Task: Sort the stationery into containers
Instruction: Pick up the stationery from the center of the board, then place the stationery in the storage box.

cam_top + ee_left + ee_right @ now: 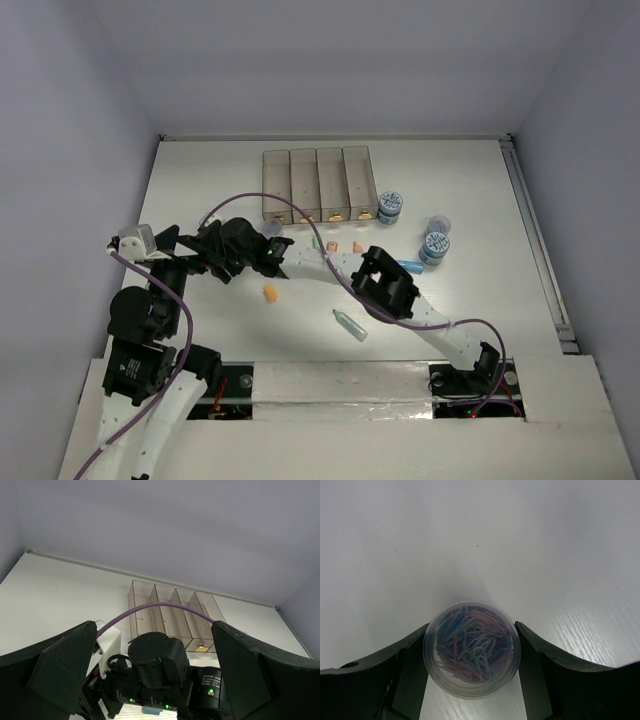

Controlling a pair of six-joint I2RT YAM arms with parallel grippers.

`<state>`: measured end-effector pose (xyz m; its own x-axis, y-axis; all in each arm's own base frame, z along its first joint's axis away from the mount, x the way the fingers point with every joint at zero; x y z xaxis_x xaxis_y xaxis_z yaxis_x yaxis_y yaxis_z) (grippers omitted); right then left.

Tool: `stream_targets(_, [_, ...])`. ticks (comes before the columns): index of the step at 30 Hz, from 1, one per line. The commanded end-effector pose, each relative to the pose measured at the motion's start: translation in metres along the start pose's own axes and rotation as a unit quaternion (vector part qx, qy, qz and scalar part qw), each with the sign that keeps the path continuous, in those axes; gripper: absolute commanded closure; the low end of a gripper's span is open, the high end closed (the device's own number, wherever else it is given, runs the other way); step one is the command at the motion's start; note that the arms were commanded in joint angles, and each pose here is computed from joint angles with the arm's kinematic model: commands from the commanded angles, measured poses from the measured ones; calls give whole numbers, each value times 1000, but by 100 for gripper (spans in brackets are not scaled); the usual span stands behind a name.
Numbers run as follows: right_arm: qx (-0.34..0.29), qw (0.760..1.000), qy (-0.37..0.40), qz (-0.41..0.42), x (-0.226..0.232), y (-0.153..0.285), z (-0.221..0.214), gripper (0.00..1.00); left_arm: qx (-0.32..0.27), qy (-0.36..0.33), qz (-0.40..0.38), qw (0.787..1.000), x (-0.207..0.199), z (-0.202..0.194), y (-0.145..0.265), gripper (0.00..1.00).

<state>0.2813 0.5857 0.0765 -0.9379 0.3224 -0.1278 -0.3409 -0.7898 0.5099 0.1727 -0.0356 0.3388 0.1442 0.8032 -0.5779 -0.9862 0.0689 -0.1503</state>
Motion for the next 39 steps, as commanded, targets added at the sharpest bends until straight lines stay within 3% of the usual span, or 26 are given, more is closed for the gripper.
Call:
stream_targets(1, [-54,998,5,-27,-8,23,48,53,-21,10,-29,999,-15,16,1,1])
stream_targets(7, [-146,985,-11,-90,-50,89,118,56,-16,9,-31,999,-15,13,0,1])
stream_targets(9, [-176,977,-23,-114,-87,121,138,56,-15,8,-31,999,-15,13,-1,1])
stream_targets(13, [-178,967,-60,-173,-164,162,128,56,-12,8,-34,999,-16,12,-1,1])
stream_targets(18, [-144,948,-98,-266,-263,202,83,56,-11,8,-37,999,-17,12,-1,1])
stream_targets(26, [-108,920,-147,-348,-363,245,24,56,-2,3,-35,999,-16,8,-5,1])
stream_targets(30, [-78,910,-166,-371,-395,255,-8,56,2,2,-33,999,-16,5,-7,1])
stream_targets(39, [-32,911,-150,-383,-415,236,-47,55,9,0,-34,999,-16,3,-11,1])
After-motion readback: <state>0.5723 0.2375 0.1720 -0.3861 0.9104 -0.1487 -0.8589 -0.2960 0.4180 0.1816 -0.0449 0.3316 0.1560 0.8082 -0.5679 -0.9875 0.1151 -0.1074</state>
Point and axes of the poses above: each gripper's point midway between its finger pads, its own y axis back along the fingers, its own x axis along the line the jaws close on, z = x × y, the point moved 4 cm from there along y, back along the fingers, and after that the axes turned 15 degrees about y, right-handed, at the moved point
